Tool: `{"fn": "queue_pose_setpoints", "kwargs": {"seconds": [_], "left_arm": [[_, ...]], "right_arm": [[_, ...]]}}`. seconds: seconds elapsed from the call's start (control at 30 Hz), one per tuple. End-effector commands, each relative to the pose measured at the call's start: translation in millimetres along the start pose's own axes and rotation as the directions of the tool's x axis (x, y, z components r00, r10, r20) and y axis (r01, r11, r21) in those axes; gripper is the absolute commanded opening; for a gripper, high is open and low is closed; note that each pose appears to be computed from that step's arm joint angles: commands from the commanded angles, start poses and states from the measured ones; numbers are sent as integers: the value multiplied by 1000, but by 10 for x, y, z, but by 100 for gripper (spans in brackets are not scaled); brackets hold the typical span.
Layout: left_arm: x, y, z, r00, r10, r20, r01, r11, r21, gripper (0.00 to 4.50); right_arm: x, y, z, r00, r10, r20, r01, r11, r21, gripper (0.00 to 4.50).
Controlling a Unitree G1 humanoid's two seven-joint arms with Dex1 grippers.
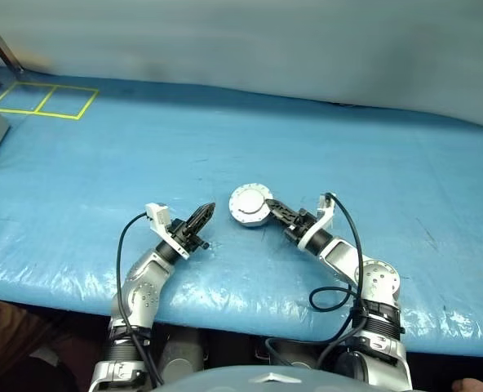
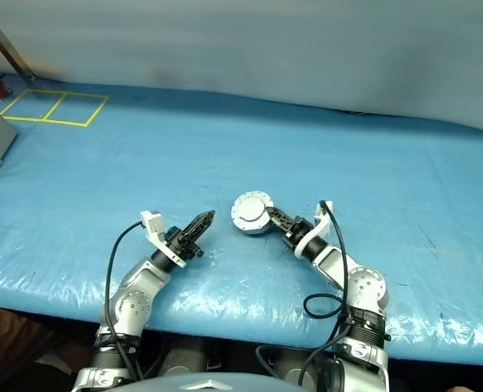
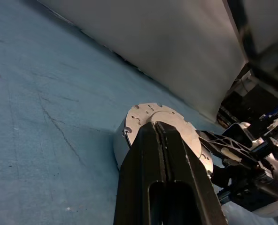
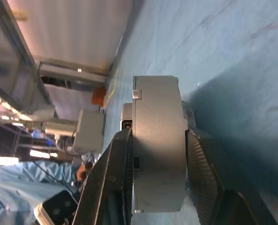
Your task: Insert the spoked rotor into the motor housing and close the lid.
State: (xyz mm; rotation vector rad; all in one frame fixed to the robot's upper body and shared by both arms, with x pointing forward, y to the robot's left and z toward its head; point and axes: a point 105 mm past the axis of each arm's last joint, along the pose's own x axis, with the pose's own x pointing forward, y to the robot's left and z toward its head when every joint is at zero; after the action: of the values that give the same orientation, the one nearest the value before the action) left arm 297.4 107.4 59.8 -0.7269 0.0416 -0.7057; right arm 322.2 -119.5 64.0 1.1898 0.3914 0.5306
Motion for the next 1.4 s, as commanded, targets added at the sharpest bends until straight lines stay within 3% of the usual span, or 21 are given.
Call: {"fn": "queue_pose_setpoints", "kwargs": {"seconds": [0.03,0.1,0.3,0.53,0.57,0.87,1.07,1.17,1.3,1.4], "left_arm": [[10,-121,92,997,-46,61,53,993,-104,0],[2,-136,104,994,-46,94,61,984,-168,0],[21,-182,125,984,-45,170,101,936,-336,191],[70,-282,106,981,-99,167,167,872,-461,428],[74,-308,103,979,-119,165,185,858,-478,446],[162,-377,55,975,-177,137,222,830,-511,446],[219,-423,10,969,-216,117,246,838,-487,446],[190,-435,34,963,-228,144,269,835,-479,382],[155,-419,37,964,-219,150,265,838,-478,259],[158,-361,30,975,-174,141,221,851,-477,255]], "right_arm": [[63,376,175,983,162,84,-165,986,24,123],[78,490,186,974,206,97,-210,977,35,123],[88,794,55,943,331,28,-331,943,25,123],[89,833,-137,938,341,-58,-340,940,19,123],[88,833,-161,937,342,-71,-341,940,20,123],[66,860,-564,904,354,-239,-361,933,18,123],[82,906,-550,901,370,-225,-378,926,11,123],[120,835,-436,925,339,-171,-342,940,11,123],[175,759,-355,947,293,-132,-295,955,2,123],[214,736,-341,954,272,-122,-277,961,-19,123]]}}
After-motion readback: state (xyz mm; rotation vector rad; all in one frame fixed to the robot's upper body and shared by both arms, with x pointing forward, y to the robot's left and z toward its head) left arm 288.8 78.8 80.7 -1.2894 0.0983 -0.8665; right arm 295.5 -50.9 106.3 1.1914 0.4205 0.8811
